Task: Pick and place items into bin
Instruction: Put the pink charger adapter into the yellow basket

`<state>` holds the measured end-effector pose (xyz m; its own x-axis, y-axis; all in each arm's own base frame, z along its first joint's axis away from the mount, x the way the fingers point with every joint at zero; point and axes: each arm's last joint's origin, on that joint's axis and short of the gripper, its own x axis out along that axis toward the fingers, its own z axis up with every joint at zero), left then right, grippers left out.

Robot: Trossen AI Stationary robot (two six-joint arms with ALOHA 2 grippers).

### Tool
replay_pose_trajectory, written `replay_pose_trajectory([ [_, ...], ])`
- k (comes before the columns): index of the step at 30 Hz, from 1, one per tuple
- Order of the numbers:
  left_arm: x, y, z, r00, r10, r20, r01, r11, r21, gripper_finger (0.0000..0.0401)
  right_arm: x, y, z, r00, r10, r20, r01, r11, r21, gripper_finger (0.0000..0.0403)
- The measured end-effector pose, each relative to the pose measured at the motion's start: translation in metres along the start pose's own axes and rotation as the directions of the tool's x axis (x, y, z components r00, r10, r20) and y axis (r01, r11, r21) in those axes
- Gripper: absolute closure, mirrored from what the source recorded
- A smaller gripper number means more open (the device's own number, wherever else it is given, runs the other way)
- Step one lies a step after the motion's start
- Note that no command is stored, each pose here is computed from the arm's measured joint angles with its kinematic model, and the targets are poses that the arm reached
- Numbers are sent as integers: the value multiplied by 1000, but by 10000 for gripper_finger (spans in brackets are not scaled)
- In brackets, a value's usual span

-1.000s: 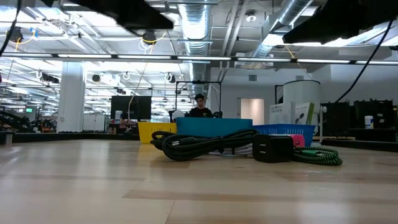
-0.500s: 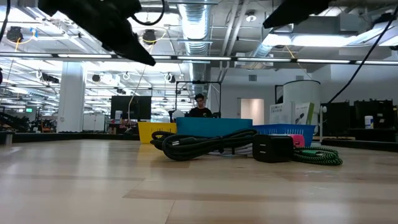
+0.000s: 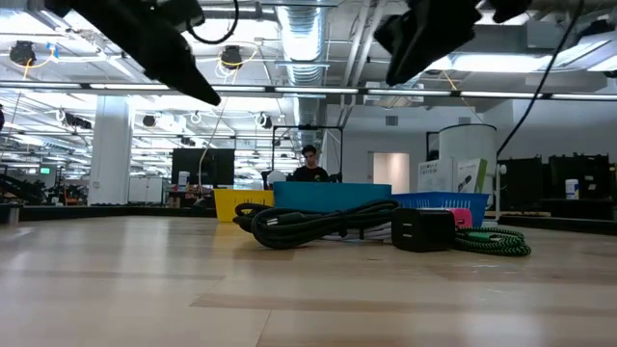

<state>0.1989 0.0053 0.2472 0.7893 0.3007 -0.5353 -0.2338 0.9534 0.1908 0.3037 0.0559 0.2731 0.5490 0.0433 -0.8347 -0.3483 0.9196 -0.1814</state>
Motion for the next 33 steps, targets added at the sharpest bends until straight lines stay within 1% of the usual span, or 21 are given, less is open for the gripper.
replay_pose_trajectory([
  [1, -3, -1, -1, 996, -87, -7, 87, 996, 2, 234, 4, -1, 3, 1000, 5, -9, -5, 1000, -12, 321],
  [2, -5, -2, -2, 988, -151, -9, 151, 989, 3, 234, 7, -1, 7, 1000, 7, -16, -8, 1000, -22, 321],
  [3, -7, -3, -2, 982, -190, -6, 190, 982, 4, 234, 12, -2, 10, 1000, 9, -24, -10, 999, -30, 321],
  [4, -9, -3, -3, 979, -202, -10, 202, 979, 7, 234, 17, -2, 11, 999, 14, -45, -16, 999, -41, 321],
  [6, -14, 0, -3, 984, -177, -4, 177, 984, 33, 234, 29, -3, 17, 997, 20, -71, -24, 998, -53, 321],
  [9, -20, 5, -3, 998, -59, 7, 59, 997, 56, 234, 45, -3, 21, 989, 37, -141, -45, 997, -57, 321],
  [10, -22, 7, -3, 1000, -22, 16, 21, 999, 47, 234, 51, -3, 24, 988, 38, -147, -47, 997, -58, 321],
  [11, -24, 8, -4, 1000, 7, 12, -8, 1000, 25, 234, 56, -2, 23, 982, 47, -183, -59, 997, -59, 321],
  [12, -25, 9, -4, 1000, 28, 9, -28, 1000, 5, 234, 62, -1, 22, 974, 56, -221, -71, 996, -59, 321],
  [13, -26, 10, -4, 999, 37, 16, -36, 999, -10, 234, 67, -1, 25, 974, 56, -221, -71, 996, -59, 321],
  [15, -29, 11, -7, 1000, 28, 0, -28, 1000, -12, 234, 74, 1, 25, 964, 67, -258, -86, 994, -65, 321],
  [17, -31, 11, -4, 1000, 4, 29, -3, 1000, -27, 234, 81, 1, 29, 964, 68, -258, -88, 994, -66, 321],
  [19, -32, 10, -6, 1000, -22, 14, 22, 1000, -21, 234, 85, 4, 29, 953, 81, -292, -105, 992, -70, 321],
  [21, -33, 10, -4, 999, -40, 34, 41, 999, -28, 234, 88, 5, 34, 959, 80, -271, -106, 991, -85, 321],
  [23, -33, 9, -5, 998, -61, 31, 61, 998, -27, 234, 88, 9, 33, 952, 96, -292, -130, 986, -100, 321],
  [24, -33, 9, -4, 997, -65, 37, 66, 997, -28, 234, 90, 9, 38, 959, 101, -265, -133, 986, -103, 319],
  [25, -34, 9, -5, 997, -66, 29, 67, 997, -28, 234, 90, 10, 39, 958, 109, -266, -141, 985, -103, 316],
  [26, -33, 9, -5, 997, -66, 29, 67, 997, -31, 234, 89, 11, 37, 952, 116, -283, -150, 983, -102, 311],
  [28, -32, 8, -4, 997, -66, 32, 67, 997, -33, 234, 93, 12, 40, 959, 119, -257, -150, 983, -104, 299],
  [33, -32, 8, -5, 997, -75, 29, 76, 996, -38, 234, 94, 14, 40, 957, 138, -254, -169, 980, -103, 255],
])
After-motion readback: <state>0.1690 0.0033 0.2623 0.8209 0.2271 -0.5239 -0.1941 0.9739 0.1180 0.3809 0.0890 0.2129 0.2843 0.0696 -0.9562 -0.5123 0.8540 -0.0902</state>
